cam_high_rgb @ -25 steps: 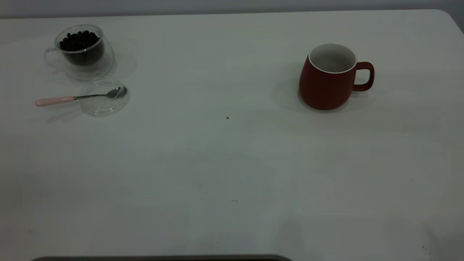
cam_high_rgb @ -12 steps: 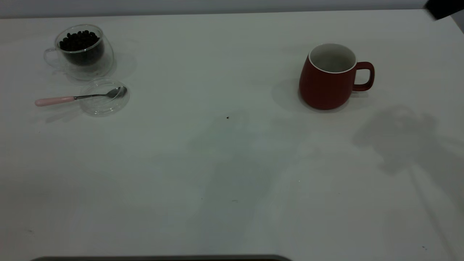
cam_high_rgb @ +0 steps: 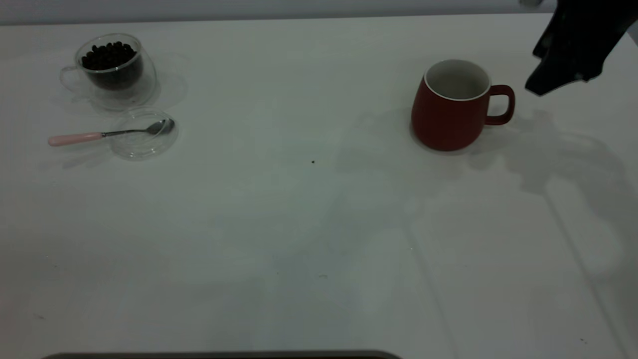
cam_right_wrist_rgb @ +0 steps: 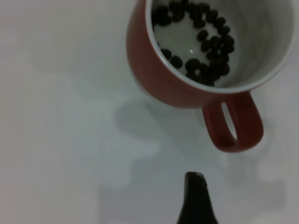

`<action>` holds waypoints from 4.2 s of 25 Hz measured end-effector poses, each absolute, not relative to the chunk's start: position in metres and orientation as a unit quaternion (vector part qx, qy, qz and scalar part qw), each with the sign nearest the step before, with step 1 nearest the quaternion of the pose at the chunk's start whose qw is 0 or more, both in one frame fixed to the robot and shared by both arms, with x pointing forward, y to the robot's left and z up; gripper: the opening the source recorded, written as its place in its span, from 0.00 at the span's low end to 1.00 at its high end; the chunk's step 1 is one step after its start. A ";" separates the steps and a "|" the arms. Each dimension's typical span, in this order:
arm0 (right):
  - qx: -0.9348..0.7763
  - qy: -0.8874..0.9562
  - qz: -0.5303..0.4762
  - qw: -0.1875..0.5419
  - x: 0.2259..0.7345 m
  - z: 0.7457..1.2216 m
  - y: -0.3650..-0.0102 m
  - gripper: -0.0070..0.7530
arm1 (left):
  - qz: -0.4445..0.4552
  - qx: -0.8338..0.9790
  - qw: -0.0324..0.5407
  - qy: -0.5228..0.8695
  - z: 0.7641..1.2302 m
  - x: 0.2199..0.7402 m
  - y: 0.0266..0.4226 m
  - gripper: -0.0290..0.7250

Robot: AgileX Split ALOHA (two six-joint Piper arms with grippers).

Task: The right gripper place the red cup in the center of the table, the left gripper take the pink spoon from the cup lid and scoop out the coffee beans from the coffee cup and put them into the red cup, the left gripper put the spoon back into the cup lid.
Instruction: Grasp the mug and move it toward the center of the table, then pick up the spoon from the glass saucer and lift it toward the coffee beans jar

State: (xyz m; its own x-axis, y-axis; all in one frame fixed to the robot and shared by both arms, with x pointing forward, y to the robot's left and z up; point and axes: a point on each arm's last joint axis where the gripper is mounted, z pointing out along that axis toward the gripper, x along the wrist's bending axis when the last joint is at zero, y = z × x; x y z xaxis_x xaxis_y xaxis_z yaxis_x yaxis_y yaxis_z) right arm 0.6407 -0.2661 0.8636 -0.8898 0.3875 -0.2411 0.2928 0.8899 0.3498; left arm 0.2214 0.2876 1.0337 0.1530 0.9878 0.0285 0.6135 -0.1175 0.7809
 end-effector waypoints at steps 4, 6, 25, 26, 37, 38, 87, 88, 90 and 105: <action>0.150 0.963 0.162 0.156 0.654 0.842 -0.269 0.77 | 0.292 0.688 0.321 0.582 1.034 0.221 0.288 0.61; 0.144 0.962 0.170 0.156 0.659 0.834 -0.268 0.77 | 0.292 0.688 0.321 0.582 1.034 0.221 0.288 0.61; 0.088 0.950 0.255 0.157 0.672 0.800 -0.151 0.73 | 0.292 0.688 0.321 0.582 1.034 0.221 0.288 0.61; 0.083 0.949 0.261 0.160 0.673 0.801 -0.142 0.73 | 0.292 0.688 0.321 0.582 1.034 0.221 0.288 0.61; 0.061 0.935 0.318 0.142 0.666 0.808 -0.079 0.72 | 0.292 0.688 0.321 0.582 1.034 0.221 0.288 0.61; 0.072 0.935 0.321 0.134 0.666 0.810 -0.082 0.72 | 0.292 0.688 0.321 0.582 1.034 0.221 0.288 0.61; 0.614 0.636 0.340 0.322 0.239 1.039 -0.294 0.71 | 0.292 0.688 0.321 0.582 1.034 0.221 0.288 0.61; 0.614 0.636 0.340 0.321 0.239 1.039 -0.294 0.71 | 0.292 0.688 0.321 0.582 1.034 0.221 0.288 0.61; 0.614 0.636 0.340 0.321 0.239 1.039 -0.294 0.71 | 0.292 0.688 0.321 0.582 1.034 0.221 0.288 0.61; 0.614 0.636 0.340 0.321 0.239 1.039 -0.294 0.71 | 0.289 0.687 0.324 0.582 1.034 0.221 0.287 0.61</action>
